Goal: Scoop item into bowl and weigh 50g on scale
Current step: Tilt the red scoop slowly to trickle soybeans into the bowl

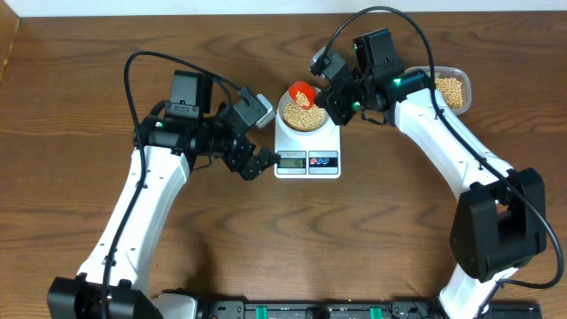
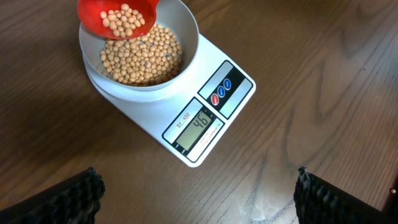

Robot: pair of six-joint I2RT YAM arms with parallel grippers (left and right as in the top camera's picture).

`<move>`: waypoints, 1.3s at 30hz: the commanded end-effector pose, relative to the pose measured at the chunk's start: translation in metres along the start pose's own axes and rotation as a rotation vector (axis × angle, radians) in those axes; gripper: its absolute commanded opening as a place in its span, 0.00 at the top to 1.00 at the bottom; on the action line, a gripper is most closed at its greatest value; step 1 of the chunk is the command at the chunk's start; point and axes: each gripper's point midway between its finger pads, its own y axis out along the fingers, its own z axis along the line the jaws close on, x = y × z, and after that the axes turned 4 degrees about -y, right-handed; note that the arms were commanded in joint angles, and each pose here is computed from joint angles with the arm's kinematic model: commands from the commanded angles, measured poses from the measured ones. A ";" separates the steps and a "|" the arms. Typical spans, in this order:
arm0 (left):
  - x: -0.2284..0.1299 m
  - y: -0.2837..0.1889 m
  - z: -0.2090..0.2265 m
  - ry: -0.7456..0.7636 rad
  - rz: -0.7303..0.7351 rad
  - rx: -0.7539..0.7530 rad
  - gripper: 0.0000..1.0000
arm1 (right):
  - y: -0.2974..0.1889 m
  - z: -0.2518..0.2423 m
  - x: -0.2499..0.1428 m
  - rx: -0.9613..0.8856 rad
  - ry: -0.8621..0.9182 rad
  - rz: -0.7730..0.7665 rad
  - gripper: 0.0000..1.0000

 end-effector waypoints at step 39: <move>-0.004 0.002 -0.001 0.010 0.010 -0.002 0.00 | -0.011 -0.001 0.008 -0.040 -0.070 -0.010 0.99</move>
